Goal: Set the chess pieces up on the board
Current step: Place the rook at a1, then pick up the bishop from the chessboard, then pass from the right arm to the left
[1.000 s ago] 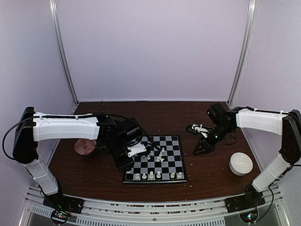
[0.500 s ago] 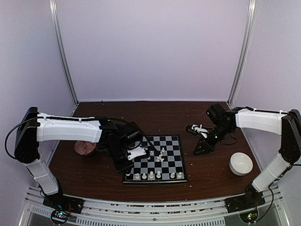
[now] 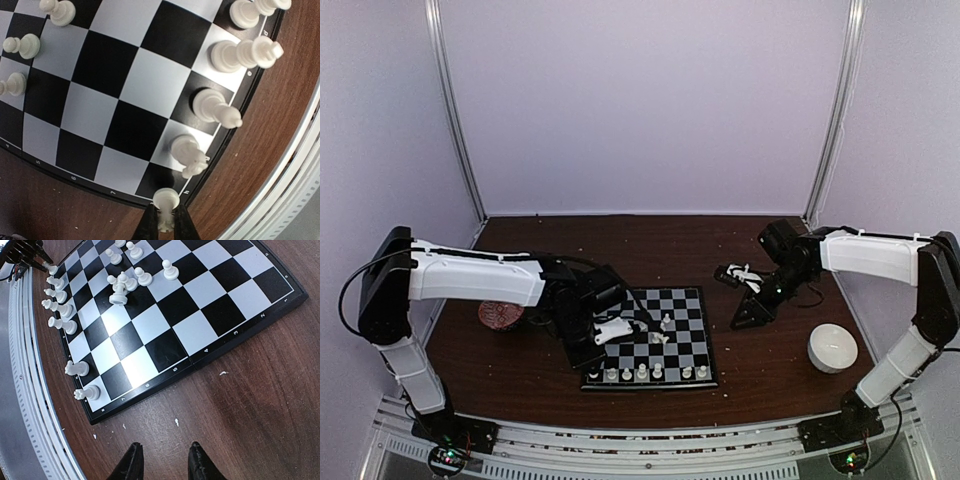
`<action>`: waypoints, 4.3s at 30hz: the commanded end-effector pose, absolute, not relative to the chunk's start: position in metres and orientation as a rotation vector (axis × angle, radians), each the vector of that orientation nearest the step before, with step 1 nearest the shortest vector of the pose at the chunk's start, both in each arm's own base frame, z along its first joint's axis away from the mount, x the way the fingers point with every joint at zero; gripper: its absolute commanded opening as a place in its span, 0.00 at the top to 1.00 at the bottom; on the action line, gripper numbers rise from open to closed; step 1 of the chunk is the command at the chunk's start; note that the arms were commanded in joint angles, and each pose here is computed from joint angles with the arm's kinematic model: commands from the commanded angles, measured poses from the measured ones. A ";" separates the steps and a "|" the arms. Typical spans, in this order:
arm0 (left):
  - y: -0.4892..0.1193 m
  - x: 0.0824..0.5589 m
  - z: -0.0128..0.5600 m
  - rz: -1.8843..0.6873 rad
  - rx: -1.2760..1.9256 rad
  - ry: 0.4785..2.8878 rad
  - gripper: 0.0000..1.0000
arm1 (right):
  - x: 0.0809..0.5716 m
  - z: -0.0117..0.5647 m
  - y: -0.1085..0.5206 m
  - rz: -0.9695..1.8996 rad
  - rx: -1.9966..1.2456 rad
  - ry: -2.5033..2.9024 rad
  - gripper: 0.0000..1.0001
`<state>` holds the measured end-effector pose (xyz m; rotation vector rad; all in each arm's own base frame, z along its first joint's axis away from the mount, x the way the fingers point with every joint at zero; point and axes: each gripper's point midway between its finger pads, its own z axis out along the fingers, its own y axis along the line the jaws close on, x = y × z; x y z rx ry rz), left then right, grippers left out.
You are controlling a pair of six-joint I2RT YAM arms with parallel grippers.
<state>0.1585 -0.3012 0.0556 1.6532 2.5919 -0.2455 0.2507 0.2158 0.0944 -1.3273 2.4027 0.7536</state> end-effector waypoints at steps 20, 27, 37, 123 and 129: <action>-0.303 0.159 0.044 -0.226 1.679 2.564 0.77 | 0.252 0.105 0.222 0.783 -1.329 2.370 0.66; -0.313 0.170 0.087 -0.263 1.623 2.461 0.71 | 0.255 0.125 0.236 0.734 -1.309 2.316 0.66; -0.333 0.246 0.176 -0.381 1.082 2.284 0.62 | 0.257 0.140 0.296 0.603 -1.395 2.251 0.65; -0.425 0.259 0.191 -1.696 0.771 2.128 0.52 | 0.241 0.164 0.351 0.912 -1.365 2.091 0.83; -0.427 0.255 0.185 -1.738 0.765 2.150 0.51 | 0.245 0.162 0.352 0.907 -1.353 2.103 0.83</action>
